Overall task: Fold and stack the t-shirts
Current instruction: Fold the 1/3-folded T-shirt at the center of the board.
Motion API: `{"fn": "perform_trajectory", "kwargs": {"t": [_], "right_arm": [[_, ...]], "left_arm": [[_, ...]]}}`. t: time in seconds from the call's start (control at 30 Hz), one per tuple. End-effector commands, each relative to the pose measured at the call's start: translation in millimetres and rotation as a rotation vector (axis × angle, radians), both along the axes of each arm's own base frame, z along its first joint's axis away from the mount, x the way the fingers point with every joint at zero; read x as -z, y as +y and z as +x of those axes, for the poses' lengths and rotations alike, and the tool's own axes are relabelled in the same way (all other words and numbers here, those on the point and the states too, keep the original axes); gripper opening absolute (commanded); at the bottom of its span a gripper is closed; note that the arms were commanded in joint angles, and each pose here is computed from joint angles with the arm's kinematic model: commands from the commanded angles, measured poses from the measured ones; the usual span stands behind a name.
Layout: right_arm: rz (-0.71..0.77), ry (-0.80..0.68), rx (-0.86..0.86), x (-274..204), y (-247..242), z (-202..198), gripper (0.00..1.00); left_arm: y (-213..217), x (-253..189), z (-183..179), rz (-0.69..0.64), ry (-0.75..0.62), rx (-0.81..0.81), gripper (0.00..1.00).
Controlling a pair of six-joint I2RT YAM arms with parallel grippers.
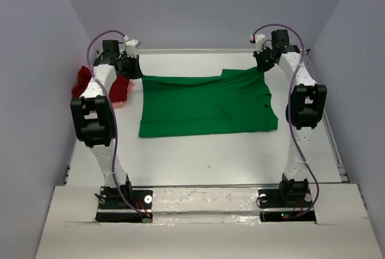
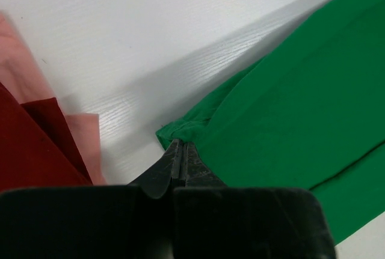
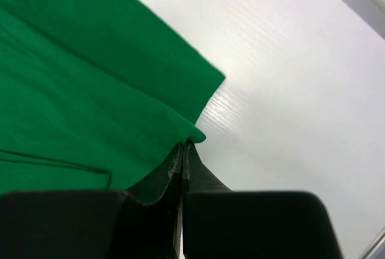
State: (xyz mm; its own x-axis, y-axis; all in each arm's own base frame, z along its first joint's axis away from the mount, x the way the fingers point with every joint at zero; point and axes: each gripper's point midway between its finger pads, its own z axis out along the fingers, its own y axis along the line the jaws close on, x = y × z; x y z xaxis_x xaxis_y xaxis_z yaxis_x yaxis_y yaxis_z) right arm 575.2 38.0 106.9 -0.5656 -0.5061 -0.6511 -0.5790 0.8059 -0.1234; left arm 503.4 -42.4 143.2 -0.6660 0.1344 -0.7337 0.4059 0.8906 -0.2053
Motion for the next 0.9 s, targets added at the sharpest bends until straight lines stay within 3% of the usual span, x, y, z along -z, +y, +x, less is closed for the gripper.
{"fn": "perform_trajectory", "kwargs": {"t": [0.0, 0.23, 0.87], "right_arm": [[-0.022, -0.130, 0.000, -59.3, 0.1, 0.7, 0.00], [-0.041, -0.116, 0.005, -69.3, -3.4, -15.8, 0.00], [-0.108, -0.009, 0.019, -46.9, -16.0, -58.9, 0.00]], "left_arm": [[-1.8, -43.8, -6.8, 0.008, -0.097, 0.020, 0.00], [-1.8, -50.6, -14.0, 0.019, -0.105, 0.033, 0.00], [2.9, -9.5, -48.9, 0.065, 0.004, 0.080, 0.00]]}}
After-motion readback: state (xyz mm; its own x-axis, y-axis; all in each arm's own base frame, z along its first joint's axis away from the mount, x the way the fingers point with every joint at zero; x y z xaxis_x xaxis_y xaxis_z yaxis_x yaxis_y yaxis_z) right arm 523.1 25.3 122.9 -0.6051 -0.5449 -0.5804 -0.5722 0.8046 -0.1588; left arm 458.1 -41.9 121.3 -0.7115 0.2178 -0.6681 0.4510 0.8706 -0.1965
